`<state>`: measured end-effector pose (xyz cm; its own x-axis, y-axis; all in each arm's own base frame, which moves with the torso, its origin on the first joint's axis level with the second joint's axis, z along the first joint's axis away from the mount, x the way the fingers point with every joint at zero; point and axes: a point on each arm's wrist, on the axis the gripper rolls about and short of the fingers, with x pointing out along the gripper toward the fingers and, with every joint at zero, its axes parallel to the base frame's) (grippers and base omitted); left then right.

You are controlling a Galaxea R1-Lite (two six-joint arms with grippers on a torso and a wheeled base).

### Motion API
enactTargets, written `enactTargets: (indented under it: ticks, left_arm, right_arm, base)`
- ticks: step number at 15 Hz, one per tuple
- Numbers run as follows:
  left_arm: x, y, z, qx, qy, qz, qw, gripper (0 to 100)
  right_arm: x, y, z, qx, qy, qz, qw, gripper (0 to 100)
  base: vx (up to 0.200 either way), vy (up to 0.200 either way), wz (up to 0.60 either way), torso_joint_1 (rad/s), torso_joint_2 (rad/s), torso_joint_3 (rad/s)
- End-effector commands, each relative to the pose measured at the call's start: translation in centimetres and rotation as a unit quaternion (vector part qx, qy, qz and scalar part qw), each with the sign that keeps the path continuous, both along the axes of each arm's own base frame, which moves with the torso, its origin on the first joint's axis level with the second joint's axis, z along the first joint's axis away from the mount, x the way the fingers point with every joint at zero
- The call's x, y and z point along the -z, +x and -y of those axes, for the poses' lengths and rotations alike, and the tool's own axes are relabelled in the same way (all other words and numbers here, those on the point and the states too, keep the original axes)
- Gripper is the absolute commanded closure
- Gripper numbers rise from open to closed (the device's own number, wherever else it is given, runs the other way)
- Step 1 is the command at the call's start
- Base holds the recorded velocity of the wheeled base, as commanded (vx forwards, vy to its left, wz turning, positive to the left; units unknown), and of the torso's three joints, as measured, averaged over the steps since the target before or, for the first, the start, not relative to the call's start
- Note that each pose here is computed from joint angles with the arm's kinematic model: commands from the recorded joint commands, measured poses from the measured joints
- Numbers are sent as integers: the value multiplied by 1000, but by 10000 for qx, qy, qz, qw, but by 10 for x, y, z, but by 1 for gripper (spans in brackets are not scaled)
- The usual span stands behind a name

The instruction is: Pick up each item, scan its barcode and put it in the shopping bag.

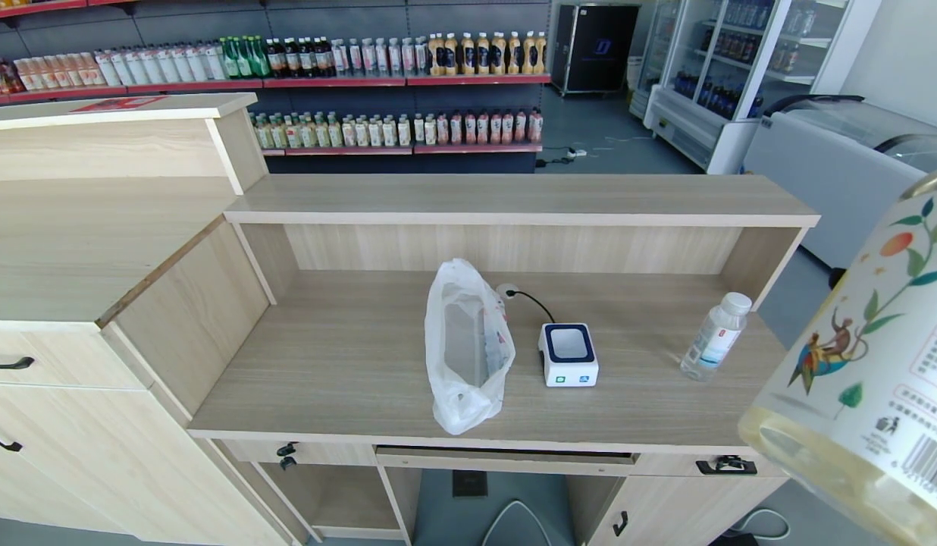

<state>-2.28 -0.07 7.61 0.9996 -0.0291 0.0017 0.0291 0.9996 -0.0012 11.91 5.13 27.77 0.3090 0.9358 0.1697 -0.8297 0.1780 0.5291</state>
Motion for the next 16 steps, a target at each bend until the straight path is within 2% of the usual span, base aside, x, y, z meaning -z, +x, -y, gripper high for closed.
enactTargets:
  ticks: [1, 8, 10, 11, 12, 14, 16]
  left_arm:
    - [0, 0, 0, 0, -1, -1, 10000, 0]
    - [0, 0, 0, 0, -1, -1, 10000, 0]
    - [0, 0, 0, 0, -1, -1, 10000, 0]
    - [0, 0, 0, 0, -1, -1, 10000, 0]
    - [0, 0, 0, 0, -1, -1, 10000, 0]
    - [0, 0, 0, 0, -1, -1, 10000, 0]
    - [0, 0, 0, 0, -1, -1, 10000, 0]
  right_arm:
    - [1, -3, -1, -69, 5, 15, 10000, 100]
    - [7, 1, -1, 33, -63, -21, 10000, 100]
    - [25, 24, 6, 582, -453, 233, 9970, 100]
    - [40, 39, 10, 941, -818, 501, 9909, 100]
    - [50, 53, 13, 1240, -1081, 643, 9843, 100]
    - [79, 93, 27, 2438, -1997, 865, 9451, 100]
    - [102, 122, 56, 3119, -2692, 1102, 9045, 100]
  base:
    - [0, 0, 0, 0, 0, 0]
    - [0, 0, 0, 0, 0, 0]
    - [0, 0, 0, 0, 0, 0]
    - [0, 0, 0, 0, 0, 0]
    - [0, 0, 0, 0, 0, 0]
    - [0, 0, 0, 0, 0, 0]
    - [0, 0, 0, 0, 0, 0]
